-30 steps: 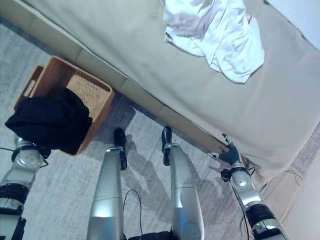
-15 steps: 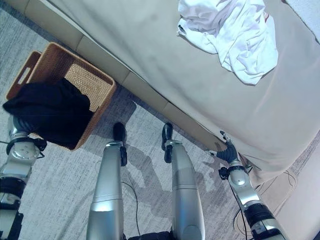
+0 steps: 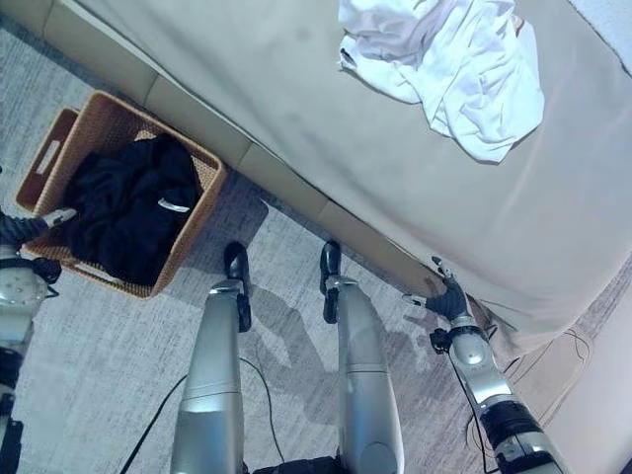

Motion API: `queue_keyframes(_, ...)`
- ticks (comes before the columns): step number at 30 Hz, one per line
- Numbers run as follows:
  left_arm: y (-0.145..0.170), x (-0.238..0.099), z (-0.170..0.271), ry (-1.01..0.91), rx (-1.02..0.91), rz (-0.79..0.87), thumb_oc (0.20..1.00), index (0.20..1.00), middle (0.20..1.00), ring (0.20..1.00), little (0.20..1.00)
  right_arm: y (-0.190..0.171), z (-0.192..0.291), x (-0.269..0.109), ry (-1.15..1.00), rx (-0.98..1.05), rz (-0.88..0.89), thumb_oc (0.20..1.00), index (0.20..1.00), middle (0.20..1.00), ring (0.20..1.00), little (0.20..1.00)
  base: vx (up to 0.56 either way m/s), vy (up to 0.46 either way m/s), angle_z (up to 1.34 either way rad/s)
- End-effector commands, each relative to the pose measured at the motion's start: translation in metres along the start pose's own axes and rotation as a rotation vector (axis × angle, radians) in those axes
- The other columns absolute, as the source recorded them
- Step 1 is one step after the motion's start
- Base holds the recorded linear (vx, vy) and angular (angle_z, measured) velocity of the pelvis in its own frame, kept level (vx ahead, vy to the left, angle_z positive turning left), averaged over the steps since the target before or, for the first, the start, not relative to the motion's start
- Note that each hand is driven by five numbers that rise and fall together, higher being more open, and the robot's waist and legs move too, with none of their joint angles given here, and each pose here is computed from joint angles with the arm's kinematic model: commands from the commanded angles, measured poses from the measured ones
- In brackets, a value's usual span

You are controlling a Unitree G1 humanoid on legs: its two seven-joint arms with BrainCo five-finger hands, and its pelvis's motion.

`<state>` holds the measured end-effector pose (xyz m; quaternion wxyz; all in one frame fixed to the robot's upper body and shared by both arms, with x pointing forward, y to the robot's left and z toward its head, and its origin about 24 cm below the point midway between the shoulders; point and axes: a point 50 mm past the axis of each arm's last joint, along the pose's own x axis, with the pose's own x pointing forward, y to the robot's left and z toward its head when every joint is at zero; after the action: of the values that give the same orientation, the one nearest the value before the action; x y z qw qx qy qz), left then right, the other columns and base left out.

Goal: Pick up clothes into the bucket

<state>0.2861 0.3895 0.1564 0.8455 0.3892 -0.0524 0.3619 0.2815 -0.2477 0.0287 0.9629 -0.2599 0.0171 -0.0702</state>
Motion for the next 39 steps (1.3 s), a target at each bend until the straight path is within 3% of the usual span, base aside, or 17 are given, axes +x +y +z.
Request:
queue_keyframes(1, 0.000, -0.014, -0.009, -0.010, 0.017, 0.038, 1.000, 1.000, 1.000, 1.000, 1.000, -0.051, 0.047, 0.008, -0.254, -0.081, -0.262, 1.000, 1.000, 1.000, 1.000, 1.000, 0.00, 0.000, 0.00)
queue_keyframes(4, -0.010, -0.024, -0.014, 0.007, -0.029, 0.028, 1.000, 1.000, 1.000, 1.000, 1.000, -0.065, 0.069, 0.010, -0.348, -0.092, -0.349, 1.000, 1.000, 1.000, 1.000, 1.000, -0.02, -0.002, 0.01)
queue_keyframes(9, -0.042, -0.049, -0.015, 0.053, -0.274, -0.055, 1.000, 1.000, 1.000, 1.000, 1.000, -0.112, 0.125, 0.019, -0.546, -0.090, -0.592, 1.000, 1.000, 1.000, 1.000, 1.000, -0.01, -0.039, 0.11)
queue_keyframes(13, -0.066, -0.069, -0.021, 0.119, -0.469, -0.171, 1.000, 1.000, 1.000, 1.000, 1.000, -0.146, 0.162, 0.026, -0.638, -0.094, -0.731, 1.000, 1.000, 1.000, 1.000, 1.000, 0.04, -0.077, 0.19)
queue_keyframes(20, -0.125, -0.125, -0.018, 0.184, -0.560, -0.462, 1.000, 1.000, 1.000, 1.000, 1.000, -0.202, 0.210, 0.039, -0.649, -0.235, -0.891, 1.000, 1.000, 1.000, 1.000, 1.000, 0.05, -0.088, 0.17)
queue_keyframes(27, -0.148, -0.152, -0.020, 0.241, -0.558, -0.581, 1.000, 1.000, 1.000, 1.000, 1.000, -0.232, 0.224, 0.053, -0.528, -0.292, -0.929, 1.000, 1.000, 1.000, 1.000, 1.000, 0.02, -0.091, 0.15)
queue_keyframes(34, -0.160, -0.168, -0.018, 0.266, -0.575, -0.657, 1.000, 1.000, 1.000, 1.000, 1.000, -0.249, 0.205, 0.076, -0.220, -0.408, -0.810, 1.000, 1.000, 1.000, 1.000, 1.000, 0.03, -0.101, 0.00)
queue_keyframes(39, -0.164, -0.174, -0.017, 0.276, -0.575, -0.688, 1.000, 1.000, 1.000, 1.000, 1.000, -0.237, 0.201, 0.085, -0.180, -0.465, -0.692, 1.000, 1.000, 1.000, 1.000, 1.000, 0.00, -0.064, -0.02)
